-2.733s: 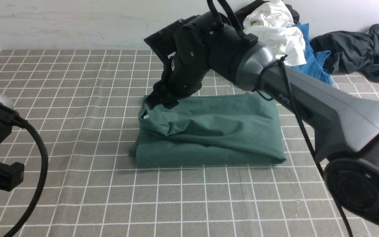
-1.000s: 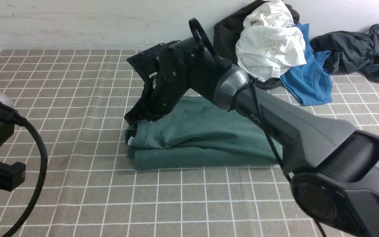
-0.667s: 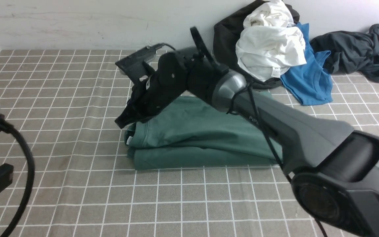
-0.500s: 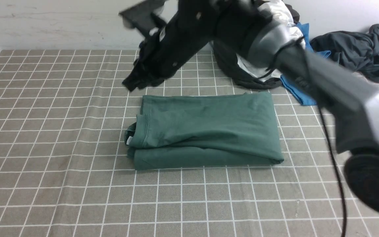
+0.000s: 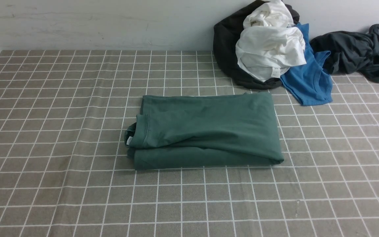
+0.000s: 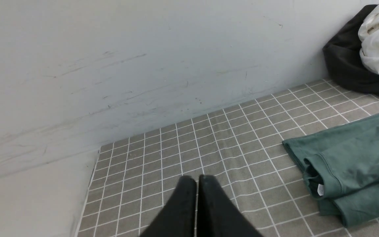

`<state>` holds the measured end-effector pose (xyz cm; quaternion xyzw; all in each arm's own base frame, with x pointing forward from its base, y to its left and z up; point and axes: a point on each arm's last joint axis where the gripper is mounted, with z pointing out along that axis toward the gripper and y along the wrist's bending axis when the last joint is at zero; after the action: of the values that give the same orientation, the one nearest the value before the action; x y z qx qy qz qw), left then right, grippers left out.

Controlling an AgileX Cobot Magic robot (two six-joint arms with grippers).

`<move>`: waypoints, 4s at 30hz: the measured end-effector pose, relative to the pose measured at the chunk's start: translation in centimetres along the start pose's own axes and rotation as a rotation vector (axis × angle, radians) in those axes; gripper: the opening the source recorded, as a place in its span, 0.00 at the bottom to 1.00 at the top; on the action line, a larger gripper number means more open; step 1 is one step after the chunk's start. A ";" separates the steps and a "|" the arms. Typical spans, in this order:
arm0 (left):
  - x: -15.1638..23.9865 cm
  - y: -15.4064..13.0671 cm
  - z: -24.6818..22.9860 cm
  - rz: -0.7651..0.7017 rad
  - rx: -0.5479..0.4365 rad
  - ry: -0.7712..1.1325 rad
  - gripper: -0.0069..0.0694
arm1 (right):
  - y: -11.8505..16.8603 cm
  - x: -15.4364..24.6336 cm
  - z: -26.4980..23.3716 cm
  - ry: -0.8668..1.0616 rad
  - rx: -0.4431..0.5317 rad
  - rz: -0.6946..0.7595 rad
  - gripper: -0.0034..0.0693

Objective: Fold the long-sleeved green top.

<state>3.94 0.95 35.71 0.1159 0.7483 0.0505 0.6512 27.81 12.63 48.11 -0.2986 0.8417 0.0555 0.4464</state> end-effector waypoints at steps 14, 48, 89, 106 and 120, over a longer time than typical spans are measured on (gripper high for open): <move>0.0 0.0 0.0 0.000 0.000 0.002 0.08 | 4.6 19.1 -6.4 -0.462 0.158 0.033 0.03; 0.0 0.0 0.0 0.000 0.000 0.003 0.08 | 7.2 38.6 -2.8 -0.376 0.485 0.285 0.03; 2.7 -0.8 0.5 0.034 0.006 -0.034 0.08 | 7.0 38.7 -2.8 -0.378 0.509 0.375 0.03; 13.8 -5.2 3.9 -0.181 0.087 -0.244 0.08 | 7.0 38.7 -2.8 -0.379 0.508 0.377 0.03; 17.3 -5.6 4.1 -0.237 0.033 0.143 0.08 | 7.0 38.7 -2.8 -0.379 0.508 0.377 0.03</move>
<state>5.25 -0.67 17.19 0.0336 0.8019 -0.0310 0.5957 5.51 -0.20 18.18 -0.0022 0.7711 -0.0195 0.6364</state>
